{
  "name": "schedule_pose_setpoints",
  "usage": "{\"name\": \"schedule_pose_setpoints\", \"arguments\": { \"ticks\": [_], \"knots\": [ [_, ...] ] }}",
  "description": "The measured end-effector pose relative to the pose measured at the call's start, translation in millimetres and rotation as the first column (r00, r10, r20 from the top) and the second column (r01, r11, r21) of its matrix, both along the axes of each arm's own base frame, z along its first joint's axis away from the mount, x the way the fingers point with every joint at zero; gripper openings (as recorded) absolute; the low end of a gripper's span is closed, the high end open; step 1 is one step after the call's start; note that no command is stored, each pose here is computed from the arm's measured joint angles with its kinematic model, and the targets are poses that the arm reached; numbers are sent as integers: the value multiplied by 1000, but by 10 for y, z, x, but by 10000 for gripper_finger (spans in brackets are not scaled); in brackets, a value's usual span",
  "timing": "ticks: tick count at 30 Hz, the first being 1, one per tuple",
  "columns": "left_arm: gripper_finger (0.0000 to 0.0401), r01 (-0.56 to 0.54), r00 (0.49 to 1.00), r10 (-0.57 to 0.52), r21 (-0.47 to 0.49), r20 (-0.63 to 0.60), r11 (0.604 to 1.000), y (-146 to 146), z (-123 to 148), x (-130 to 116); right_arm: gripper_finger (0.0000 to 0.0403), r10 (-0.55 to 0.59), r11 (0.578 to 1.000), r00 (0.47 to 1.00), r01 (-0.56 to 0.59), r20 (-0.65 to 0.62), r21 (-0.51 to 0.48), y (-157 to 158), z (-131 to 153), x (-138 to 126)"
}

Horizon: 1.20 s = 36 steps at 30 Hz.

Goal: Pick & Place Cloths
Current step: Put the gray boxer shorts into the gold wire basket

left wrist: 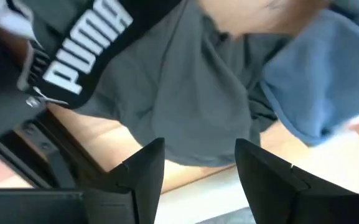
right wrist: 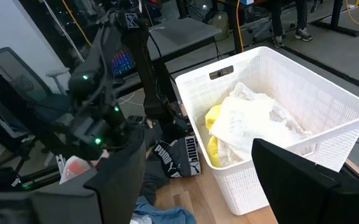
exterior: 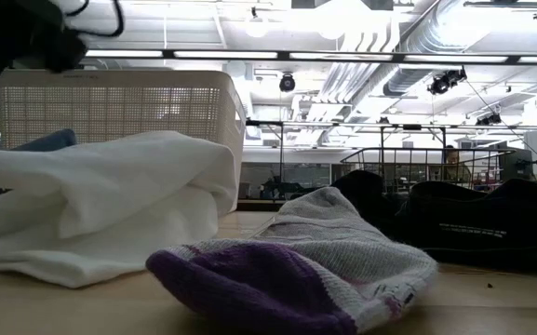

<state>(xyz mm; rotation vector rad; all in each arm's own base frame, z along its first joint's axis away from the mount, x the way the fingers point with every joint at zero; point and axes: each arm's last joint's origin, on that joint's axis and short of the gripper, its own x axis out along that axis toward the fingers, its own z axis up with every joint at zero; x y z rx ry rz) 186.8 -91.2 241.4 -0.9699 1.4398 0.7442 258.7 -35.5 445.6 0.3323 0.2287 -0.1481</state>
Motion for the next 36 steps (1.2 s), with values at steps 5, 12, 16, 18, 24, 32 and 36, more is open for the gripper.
{"name": "schedule_pose_setpoints", "arguments": {
  "ticks": [5,12,16,18,24,32,36],
  "knots": [
    [191,-83,996,84,-25,7,996,9,-157,-25,286,0,1000,1000,0,-18,3,1,-16,-5],
    [191,-132,991,131,-37,-41,991,22,-259,-71,286,-3,1000,1000,3,-23,2,0,-21,-6],
    [191,-146,988,143,-42,-63,988,41,-401,-126,286,-3,1000,1000,3,-23,2,0,-21,-6],
    [191,-151,988,150,-31,-43,988,51,-482,-131,286,-3,1000,1000,3,-23,2,0,-22,-6],
    [191,-158,987,159,-75,0,985,65,-758,-165,286,-15,1000,1000,15,-24,-1,-4,-22,-6],
    [185,-177,983,182,-134,26,975,82,-983,-225,286,-27,1000,999,27,-32,0,-7,-29,-9],
    [134,-141,988,148,-133,43,981,79,-984,-217,286,-30,1000,999,30,-45,2,-7,-41,-13]
  ]
}}
